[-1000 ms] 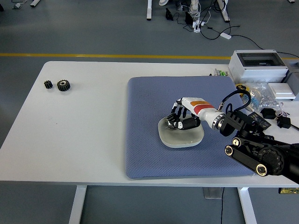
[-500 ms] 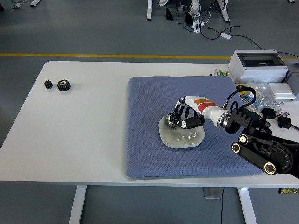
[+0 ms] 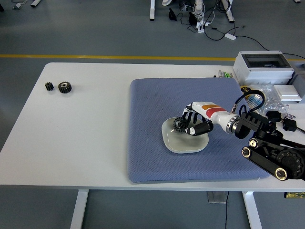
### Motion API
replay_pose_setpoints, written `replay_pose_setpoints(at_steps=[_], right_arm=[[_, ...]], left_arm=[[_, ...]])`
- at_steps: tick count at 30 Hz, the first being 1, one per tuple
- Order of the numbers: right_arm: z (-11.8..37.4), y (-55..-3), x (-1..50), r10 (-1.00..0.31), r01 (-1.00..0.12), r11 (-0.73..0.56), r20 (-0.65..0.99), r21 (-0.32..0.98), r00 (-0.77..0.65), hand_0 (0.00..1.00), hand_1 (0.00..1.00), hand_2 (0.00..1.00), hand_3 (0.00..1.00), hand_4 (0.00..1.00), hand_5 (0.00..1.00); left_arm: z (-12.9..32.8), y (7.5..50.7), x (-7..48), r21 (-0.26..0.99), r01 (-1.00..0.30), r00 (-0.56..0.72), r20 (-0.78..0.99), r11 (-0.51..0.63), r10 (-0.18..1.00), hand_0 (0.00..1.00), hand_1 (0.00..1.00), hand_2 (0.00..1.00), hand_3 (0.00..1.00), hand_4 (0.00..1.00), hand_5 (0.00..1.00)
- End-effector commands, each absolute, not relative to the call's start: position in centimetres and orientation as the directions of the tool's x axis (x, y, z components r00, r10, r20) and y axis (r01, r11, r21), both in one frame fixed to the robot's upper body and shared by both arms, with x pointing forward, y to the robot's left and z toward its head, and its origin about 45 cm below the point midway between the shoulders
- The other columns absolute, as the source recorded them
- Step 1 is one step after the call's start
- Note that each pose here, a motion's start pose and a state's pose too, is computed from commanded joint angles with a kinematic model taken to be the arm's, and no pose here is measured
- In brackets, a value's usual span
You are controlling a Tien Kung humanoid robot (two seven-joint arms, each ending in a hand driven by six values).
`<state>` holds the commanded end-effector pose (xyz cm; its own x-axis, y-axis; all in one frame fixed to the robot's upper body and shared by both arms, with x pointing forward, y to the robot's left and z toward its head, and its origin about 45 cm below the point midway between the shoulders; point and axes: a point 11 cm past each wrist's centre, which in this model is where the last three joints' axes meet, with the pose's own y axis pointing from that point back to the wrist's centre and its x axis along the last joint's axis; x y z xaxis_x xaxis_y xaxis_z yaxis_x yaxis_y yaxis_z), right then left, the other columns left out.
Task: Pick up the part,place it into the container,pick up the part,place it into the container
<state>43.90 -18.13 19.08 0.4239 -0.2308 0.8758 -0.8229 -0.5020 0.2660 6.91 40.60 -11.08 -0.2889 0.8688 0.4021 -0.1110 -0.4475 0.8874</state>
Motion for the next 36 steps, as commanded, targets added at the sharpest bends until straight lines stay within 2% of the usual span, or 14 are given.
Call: replay_pose_setpoints(at_steps=[1,6,7,18,25,30,31,36], right_arm=[[19.1,-18.2,43.9,-0.229,-0.823,-0.502,0.877,0.266,0.423,0.209,0.428,0.650,0.691,0.936,0.305],[19.3,-18.5,43.9,-0.233,-0.823,-0.506,0.878,0.259,0.419,0.209,0.428,0.650,0.691,0.936,0.305],[19.3,-18.6,43.9,-0.233,-0.822,-0.508,0.878,0.256,0.418,0.211,0.433,0.706,0.807,0.998,0.325],[20.2,-18.8,44.0,-0.253,-0.828,-0.514,0.883,0.223,0.395,0.209,0.434,0.716,0.812,0.998,0.339],[22.7,-19.9,44.7,-0.321,-0.858,-0.495,0.889,0.137,0.328,0.207,0.431,0.714,0.807,0.998,0.336],[25.5,-21.7,45.0,-0.410,-0.888,-0.458,0.878,0.036,0.248,0.207,0.431,0.714,0.807,0.998,0.336],[26.2,-22.5,45.0,-0.448,-0.898,-0.440,0.865,0.008,0.227,0.244,0.446,0.711,0.797,0.998,0.352],[28.9,-25.9,44.8,-0.664,-0.937,-0.332,0.733,-0.108,0.151,0.244,0.446,0.711,0.797,0.998,0.352]], left_arm=[[-11.1,40.6,6.9,0.887,-0.110,-0.289,0.402,-0.448,0.869,0.721,0.697,0.670,0.555,0.642,0.577],[-11.1,40.6,6.7,0.888,-0.108,-0.286,0.403,-0.447,0.869,0.721,0.697,0.670,0.555,0.642,0.577],[-11.1,40.6,6.7,0.888,-0.107,-0.286,0.403,-0.447,0.869,0.721,0.697,0.670,0.555,0.641,0.577],[-11.1,40.6,6.5,0.889,-0.104,-0.282,0.404,-0.446,0.870,0.720,0.697,0.670,0.555,0.641,0.577],[-11.1,40.6,6.8,0.889,-0.107,-0.286,0.402,-0.446,0.870,0.719,0.696,0.671,0.555,0.641,0.575],[-11.1,40.6,6.8,0.889,-0.107,-0.287,0.401,-0.446,0.870,0.719,0.696,0.671,0.555,0.641,0.575],[-11.1,40.6,6.8,0.889,-0.107,-0.288,0.401,-0.446,0.869,0.720,0.695,0.671,0.555,0.642,0.576],[-11.1,40.6,6.7,0.889,-0.106,-0.289,0.402,-0.447,0.869,0.720,0.695,0.671,0.555,0.642,0.576]])
